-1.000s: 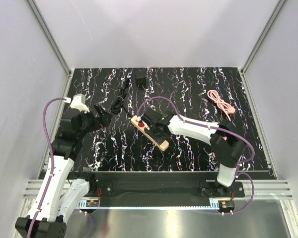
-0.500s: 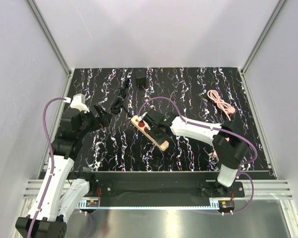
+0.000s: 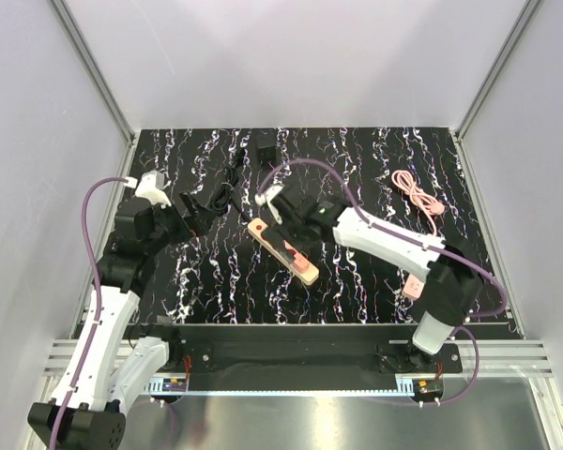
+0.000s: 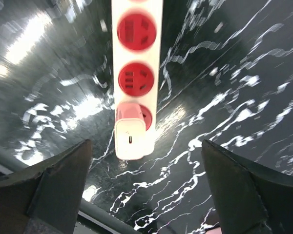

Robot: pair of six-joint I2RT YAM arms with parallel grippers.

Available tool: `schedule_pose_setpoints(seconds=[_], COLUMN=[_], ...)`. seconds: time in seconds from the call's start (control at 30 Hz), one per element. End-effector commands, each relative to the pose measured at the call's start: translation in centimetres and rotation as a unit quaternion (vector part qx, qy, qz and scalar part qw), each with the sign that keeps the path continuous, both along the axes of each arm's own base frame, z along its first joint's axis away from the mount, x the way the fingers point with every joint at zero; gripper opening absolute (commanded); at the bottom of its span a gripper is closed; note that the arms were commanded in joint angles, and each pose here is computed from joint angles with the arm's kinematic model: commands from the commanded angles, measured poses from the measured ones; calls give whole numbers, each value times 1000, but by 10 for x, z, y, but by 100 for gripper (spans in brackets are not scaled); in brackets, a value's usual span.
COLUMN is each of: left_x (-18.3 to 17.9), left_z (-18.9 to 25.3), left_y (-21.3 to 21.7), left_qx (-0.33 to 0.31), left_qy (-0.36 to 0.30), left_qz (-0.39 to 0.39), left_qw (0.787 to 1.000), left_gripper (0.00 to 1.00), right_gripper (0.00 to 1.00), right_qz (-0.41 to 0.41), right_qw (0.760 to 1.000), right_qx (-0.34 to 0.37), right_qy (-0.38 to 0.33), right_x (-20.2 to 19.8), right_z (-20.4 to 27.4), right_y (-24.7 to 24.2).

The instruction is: Insert the plug

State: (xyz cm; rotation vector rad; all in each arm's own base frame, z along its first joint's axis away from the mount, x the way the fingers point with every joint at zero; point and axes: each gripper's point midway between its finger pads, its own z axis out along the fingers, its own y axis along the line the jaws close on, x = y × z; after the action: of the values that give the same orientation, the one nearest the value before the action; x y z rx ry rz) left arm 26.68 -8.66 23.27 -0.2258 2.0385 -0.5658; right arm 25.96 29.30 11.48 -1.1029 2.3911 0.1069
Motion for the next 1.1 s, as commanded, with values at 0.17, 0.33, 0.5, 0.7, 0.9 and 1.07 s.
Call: schedule_pose_setpoints(seconds=[0.17, 0.33, 0.5, 0.7, 0.9, 1.07], left_x=[4, 11, 25, 27, 30, 35], left_z=[19, 16, 23, -4, -9, -4], left_y=[-2, 2, -7, 3, 6, -2], left_qx=[-9, 3, -23, -4, 8, -10], left_qy=[-23, -13, 3, 30, 34, 25], left_qz=[-5, 7, 0, 26, 32, 17], left_qw=[1000, 1000, 1000, 999, 999, 999], left_gripper=[99, 99, 99, 99, 99, 99], right_gripper=[100, 100, 100, 100, 98, 90], right_qz=[-193, -210, -227, -226, -218, -158], right_qw=[954, 949, 924, 896, 860, 846], right_qx=[95, 115, 193, 312, 412, 465], right_qy=[-209, -205, -241, -221, -206, -207], right_x=[169, 241, 312, 372, 400, 404], right_z=[107, 81, 102, 63, 43, 46], right_y=[-15, 12, 36, 57, 60, 84])
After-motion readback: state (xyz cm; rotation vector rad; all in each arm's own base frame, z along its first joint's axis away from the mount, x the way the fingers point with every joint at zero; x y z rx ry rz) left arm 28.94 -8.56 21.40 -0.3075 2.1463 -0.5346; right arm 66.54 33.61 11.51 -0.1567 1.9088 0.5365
